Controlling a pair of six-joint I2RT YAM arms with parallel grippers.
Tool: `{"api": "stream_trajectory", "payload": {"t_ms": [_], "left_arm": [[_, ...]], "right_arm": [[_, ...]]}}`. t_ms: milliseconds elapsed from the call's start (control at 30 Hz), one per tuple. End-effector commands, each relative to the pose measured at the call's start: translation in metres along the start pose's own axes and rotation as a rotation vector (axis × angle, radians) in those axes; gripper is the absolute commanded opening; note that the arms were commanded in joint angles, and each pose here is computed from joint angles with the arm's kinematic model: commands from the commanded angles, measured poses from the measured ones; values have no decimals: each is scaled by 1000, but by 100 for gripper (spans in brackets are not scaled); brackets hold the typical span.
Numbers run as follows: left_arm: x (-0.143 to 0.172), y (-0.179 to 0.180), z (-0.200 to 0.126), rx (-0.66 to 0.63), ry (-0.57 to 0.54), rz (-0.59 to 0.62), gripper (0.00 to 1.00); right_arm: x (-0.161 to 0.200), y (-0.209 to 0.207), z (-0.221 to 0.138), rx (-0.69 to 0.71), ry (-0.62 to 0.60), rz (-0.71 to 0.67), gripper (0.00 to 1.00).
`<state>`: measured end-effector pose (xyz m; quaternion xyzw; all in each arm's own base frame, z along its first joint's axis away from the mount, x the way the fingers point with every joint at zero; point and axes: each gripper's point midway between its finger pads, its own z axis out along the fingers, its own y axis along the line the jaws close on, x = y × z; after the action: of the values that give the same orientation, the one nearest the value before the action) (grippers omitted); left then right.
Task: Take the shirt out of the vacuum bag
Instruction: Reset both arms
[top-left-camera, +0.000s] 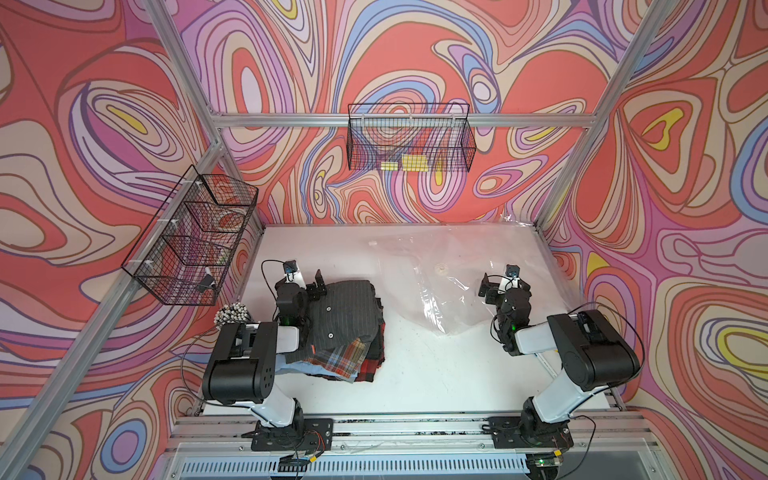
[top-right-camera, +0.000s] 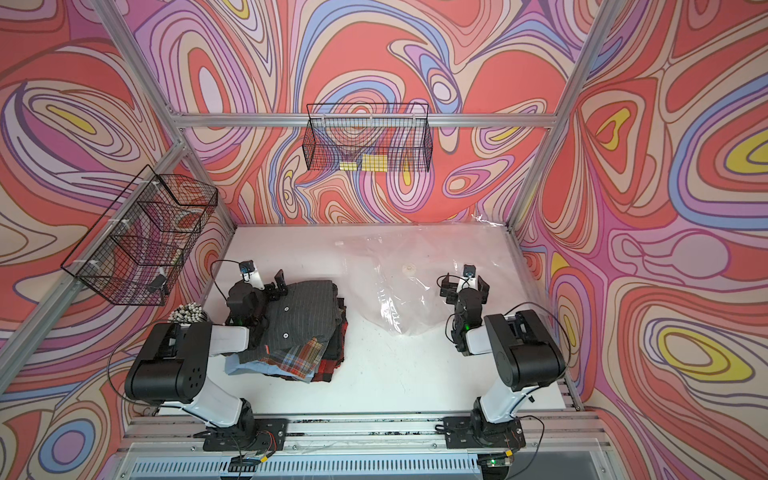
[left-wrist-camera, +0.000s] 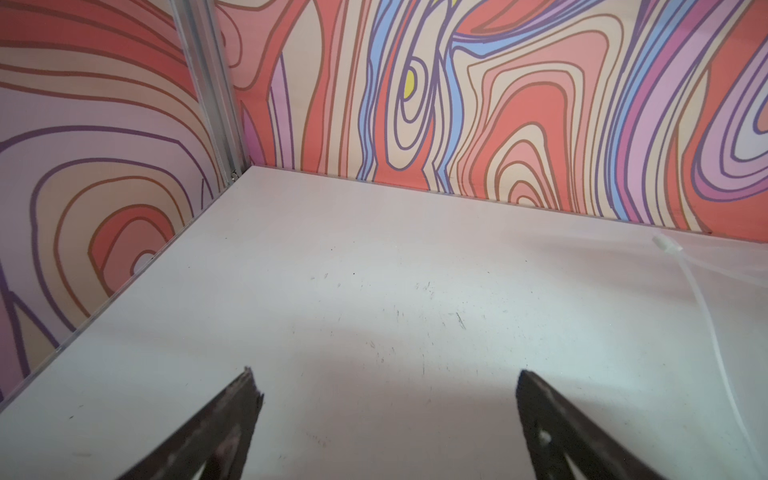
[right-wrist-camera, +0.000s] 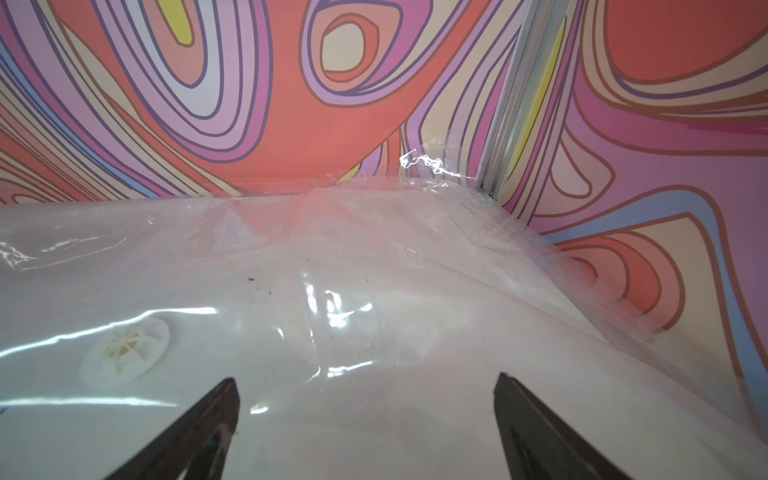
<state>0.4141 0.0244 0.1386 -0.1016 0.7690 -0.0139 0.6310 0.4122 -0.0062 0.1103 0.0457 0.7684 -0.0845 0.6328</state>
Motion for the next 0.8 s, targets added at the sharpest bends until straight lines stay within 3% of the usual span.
{"api": "stream_trajectory", "payload": {"t_ms": [0, 33, 67, 133, 200, 300, 367, 433, 467, 533, 633, 700, 767], "left_arm": [[-12, 4, -13, -21, 12, -61, 99], [-17, 2, -15, -15, 20, -28, 99], [-21, -1, -15, -6, 62, 82, 99], [-25, 17, -15, -116, 162, 169, 99], [-11, 15, -17, -50, 173, 140, 99], [-13, 11, -12, -35, 183, 135, 99], [-15, 15, -10, -20, 161, 64, 99], [-10, 7, -3, 75, 195, -30, 99], [4, 9, 0, 60, 296, 18, 99], [29, 3, -1, 81, 341, 82, 99], [37, 18, -12, -14, 196, 51, 99], [48, -3, -2, 67, 275, 122, 99], [50, -4, -1, 60, 271, 133, 99]], "right_arm": [[1, 2, -1, -18, -16, -4, 98], [0, 0, -1, -9, -31, -6, 98], [4, 1, -1, -17, -6, -7, 98], [3, 3, 3, -19, -3, -6, 98], [6, 3, 6, -23, 25, -1, 98], [5, 1, 6, -18, 21, 5, 98], [5, -3, 6, 1, 16, 6, 98], [4, -8, 5, 29, 13, 14, 98], [4, -8, 5, 33, 9, 16, 98], [4, -8, 5, 29, 9, 16, 98], [4, -9, 5, 36, 10, 16, 98], [4, -8, 6, 35, 12, 15, 98], [3, -8, 4, 34, 4, 17, 98]]}}
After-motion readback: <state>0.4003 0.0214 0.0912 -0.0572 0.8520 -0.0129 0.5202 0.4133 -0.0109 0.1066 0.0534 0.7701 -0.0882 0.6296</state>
